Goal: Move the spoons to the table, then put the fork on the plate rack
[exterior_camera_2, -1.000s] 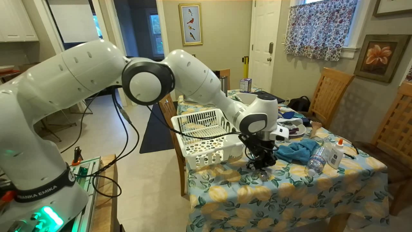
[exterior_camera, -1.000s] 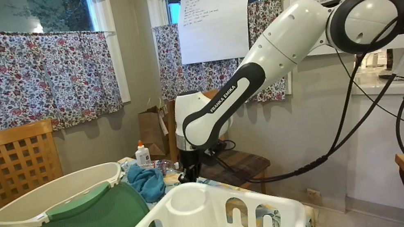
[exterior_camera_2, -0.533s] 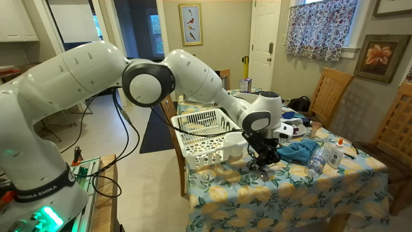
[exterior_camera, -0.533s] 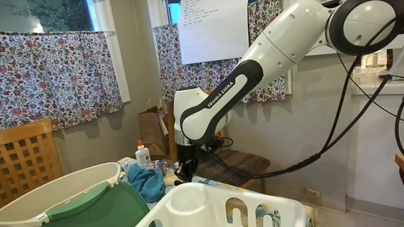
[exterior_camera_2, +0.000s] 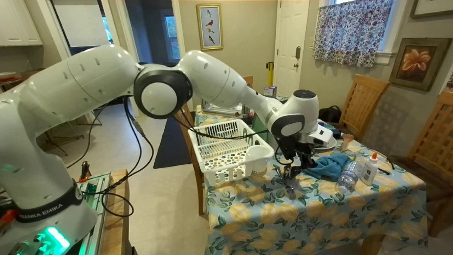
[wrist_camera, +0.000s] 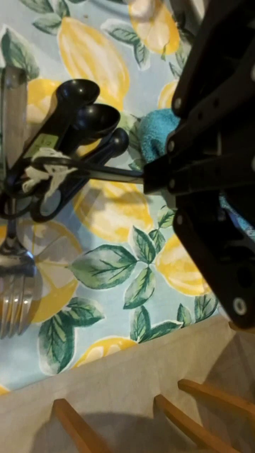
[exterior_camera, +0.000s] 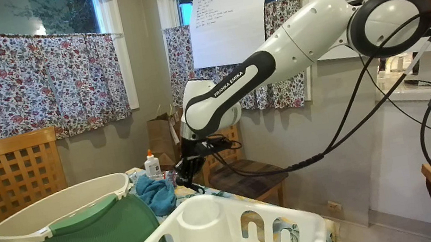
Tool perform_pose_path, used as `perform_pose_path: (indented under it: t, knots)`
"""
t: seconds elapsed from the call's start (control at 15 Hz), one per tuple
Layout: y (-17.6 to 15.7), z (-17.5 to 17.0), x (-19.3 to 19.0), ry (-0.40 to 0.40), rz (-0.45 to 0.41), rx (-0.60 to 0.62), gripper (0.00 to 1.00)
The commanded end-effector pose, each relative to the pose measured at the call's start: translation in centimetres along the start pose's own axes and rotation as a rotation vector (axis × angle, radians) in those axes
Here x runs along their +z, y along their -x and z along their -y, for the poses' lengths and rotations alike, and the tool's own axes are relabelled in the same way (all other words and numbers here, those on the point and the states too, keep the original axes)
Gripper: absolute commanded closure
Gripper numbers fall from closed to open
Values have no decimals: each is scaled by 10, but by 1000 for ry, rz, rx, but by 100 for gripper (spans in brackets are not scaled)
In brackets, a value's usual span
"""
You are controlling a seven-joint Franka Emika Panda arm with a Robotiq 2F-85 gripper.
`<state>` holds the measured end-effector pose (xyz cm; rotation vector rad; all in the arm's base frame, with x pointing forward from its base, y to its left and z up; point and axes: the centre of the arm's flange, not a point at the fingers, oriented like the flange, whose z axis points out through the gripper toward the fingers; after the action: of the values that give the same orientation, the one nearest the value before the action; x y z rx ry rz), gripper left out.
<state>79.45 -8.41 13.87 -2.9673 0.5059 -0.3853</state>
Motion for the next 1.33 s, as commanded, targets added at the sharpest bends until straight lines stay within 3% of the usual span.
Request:
perform_pose_path:
  t: [0.0,0.4,0.47,0.53,0.93,1.2,1.27]
  knots:
    - [-24,8,-12,-37,-33,89,99]
    - [-40,11,-13,-20,-74,125,99]
    - [-40,11,-11,-9,-78,146,69]
    - [-41,11,-11,-8,-73,158,68]
    - [-27,14,-28,-30,-74,177,28]
    - [-9,14,-46,-59,1,-31,1]
    - [-6,14,-49,-51,14,-84,0]
